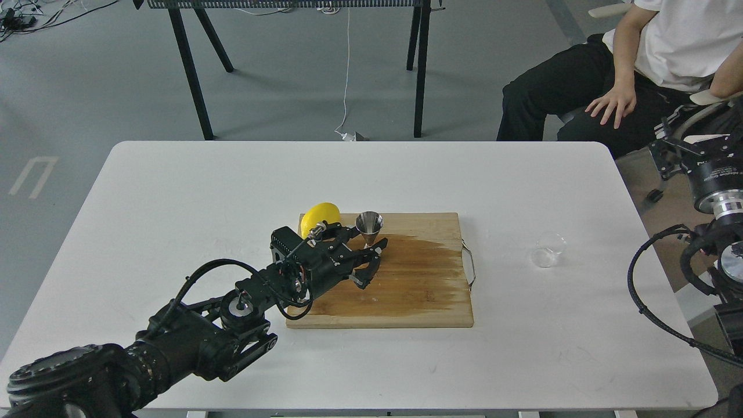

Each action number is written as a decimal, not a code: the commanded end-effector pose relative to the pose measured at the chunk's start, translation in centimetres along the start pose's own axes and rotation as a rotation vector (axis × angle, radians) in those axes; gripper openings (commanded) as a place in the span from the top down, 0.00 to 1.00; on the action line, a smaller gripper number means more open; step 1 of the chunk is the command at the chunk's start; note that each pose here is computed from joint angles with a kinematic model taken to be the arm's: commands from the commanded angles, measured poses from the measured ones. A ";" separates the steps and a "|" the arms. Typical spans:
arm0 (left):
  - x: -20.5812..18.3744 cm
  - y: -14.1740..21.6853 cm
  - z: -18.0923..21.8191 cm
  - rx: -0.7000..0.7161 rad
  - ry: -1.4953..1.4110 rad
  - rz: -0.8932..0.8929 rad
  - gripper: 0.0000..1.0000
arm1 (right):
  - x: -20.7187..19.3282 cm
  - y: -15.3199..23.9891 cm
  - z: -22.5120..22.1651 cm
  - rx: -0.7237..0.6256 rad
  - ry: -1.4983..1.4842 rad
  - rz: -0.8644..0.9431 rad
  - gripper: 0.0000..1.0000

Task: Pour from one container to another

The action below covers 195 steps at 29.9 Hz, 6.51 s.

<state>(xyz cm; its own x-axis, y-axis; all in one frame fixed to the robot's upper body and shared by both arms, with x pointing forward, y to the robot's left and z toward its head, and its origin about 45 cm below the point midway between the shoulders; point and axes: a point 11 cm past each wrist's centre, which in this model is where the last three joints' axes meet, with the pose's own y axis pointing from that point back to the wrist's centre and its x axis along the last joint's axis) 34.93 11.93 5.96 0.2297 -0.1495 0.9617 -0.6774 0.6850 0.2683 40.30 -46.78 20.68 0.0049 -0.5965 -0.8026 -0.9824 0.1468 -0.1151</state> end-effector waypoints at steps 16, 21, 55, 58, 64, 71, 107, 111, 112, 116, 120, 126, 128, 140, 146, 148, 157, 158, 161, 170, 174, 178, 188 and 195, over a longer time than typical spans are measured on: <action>-0.9 3.8 -0.9 -0.040 -0.006 -0.002 0.22 | 0.3 0.1 -0.2 0.001 0.006 0.007 0.00; 0.1 7.8 -3.1 -0.056 -0.035 -0.014 0.22 | 0.8 0.3 -2.0 0.008 0.048 0.020 0.00; 17.2 11.9 -18.8 -0.211 1.998 0.870 0.00 | 4.8 16.4 6.5 -0.178 -0.380 0.248 0.00; 17.6 11.3 -19.5 -0.204 2.083 0.868 0.00 | 4.9 16.8 8.5 -0.226 -0.411 0.308 0.00; 17.6 11.0 -19.5 -0.203 2.096 0.870 0.00 | 4.7 16.2 12.9 -0.327 -0.458 0.494 0.00; 18.2 10.8 -19.5 -0.211 2.088 0.884 0.00 | 3.7 14.5 15.4 -0.374 -0.477 0.577 0.00; 18.2 10.8 -19.7 -0.188 2.080 0.887 0.00 | 3.5 10.8 19.6 -0.421 -0.499 0.559 0.56; 18.6 10.6 -19.7 -0.194 2.075 0.885 0.00 | 3.4 10.9 19.6 -0.420 -0.510 0.523 0.62; 18.7 10.6 -19.7 -0.195 2.074 0.888 0.00 | 3.5 11.0 19.6 -0.421 -0.511 0.523 0.62; 18.7 10.7 -19.8 -0.190 2.073 0.895 0.00 | 3.9 11.6 19.7 -0.421 -0.511 0.532 0.62; 18.7 10.7 -19.8 -0.183 2.072 0.898 0.00 | 3.8 12.1 19.8 -0.426 -0.515 0.532 0.68; 18.8 10.7 -19.9 -0.179 2.069 0.906 0.00 | 1.1 11.2 19.9 -0.457 -0.529 0.445 0.68; 18.8 10.7 -19.9 -0.177 2.069 0.907 0.00 | -0.3 11.4 20.3 -0.497 -0.519 0.402 0.68; 18.8 10.8 -20.1 -0.165 2.066 0.913 0.00 | -11.9 9.4 19.6 -0.680 -0.282 0.035 0.68; 18.9 11.1 -20.3 -0.161 2.059 0.918 0.00 | -16.5 8.6 22.2 -0.763 -0.065 -0.089 0.68; 18.9 11.2 -20.4 -0.159 2.057 0.920 0.00 | -17.7 8.5 23.0 -0.774 0.029 -0.129 0.68; 18.9 11.4 -20.5 -0.158 2.052 0.920 0.00 | -20.2 8.9 25.9 -0.788 0.352 -0.264 0.68; 18.9 11.4 -20.6 -0.156 2.052 0.921 0.00 | -20.3 8.9 26.0 -0.787 0.372 -0.268 0.68; 18.9 11.4 -20.5 -0.158 2.052 0.920 0.00 | -20.2 9.1 26.7 -0.799 0.431 -0.282 0.68; 18.9 11.4 -20.6 -0.154 2.051 0.921 0.00 | -21.0 9.3 29.7 -0.769 0.618 -0.345 0.68; 19.1 11.3 -20.6 -0.158 2.049 0.920 0.00 | -21.4 10.0 31.0 -0.760 0.689 -0.392 0.68; 19.1 11.4 -20.6 -0.157 2.048 0.921 0.00 | -21.6 11.3 32.2 -0.788 0.718 -0.426 0.68; 19.1 11.4 -20.6 -0.157 2.048 0.921 0.00 | -20.9 11.6 32.5 -0.723 0.887 -0.476 0.68; 19.1 11.4 -20.6 -0.157 2.048 0.921 0.00 | -21.1 12.0 33.4 -0.693 0.967 -0.518 0.68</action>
<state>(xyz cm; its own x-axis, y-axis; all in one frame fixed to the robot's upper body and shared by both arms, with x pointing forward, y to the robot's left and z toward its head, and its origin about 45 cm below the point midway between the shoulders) 46.02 31.59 26.23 0.2388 0.7776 -0.5816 -0.9699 0.1618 -0.1818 34.83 -6.70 16.81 0.5450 -0.8383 -0.0147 -0.8021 -0.5264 0.2821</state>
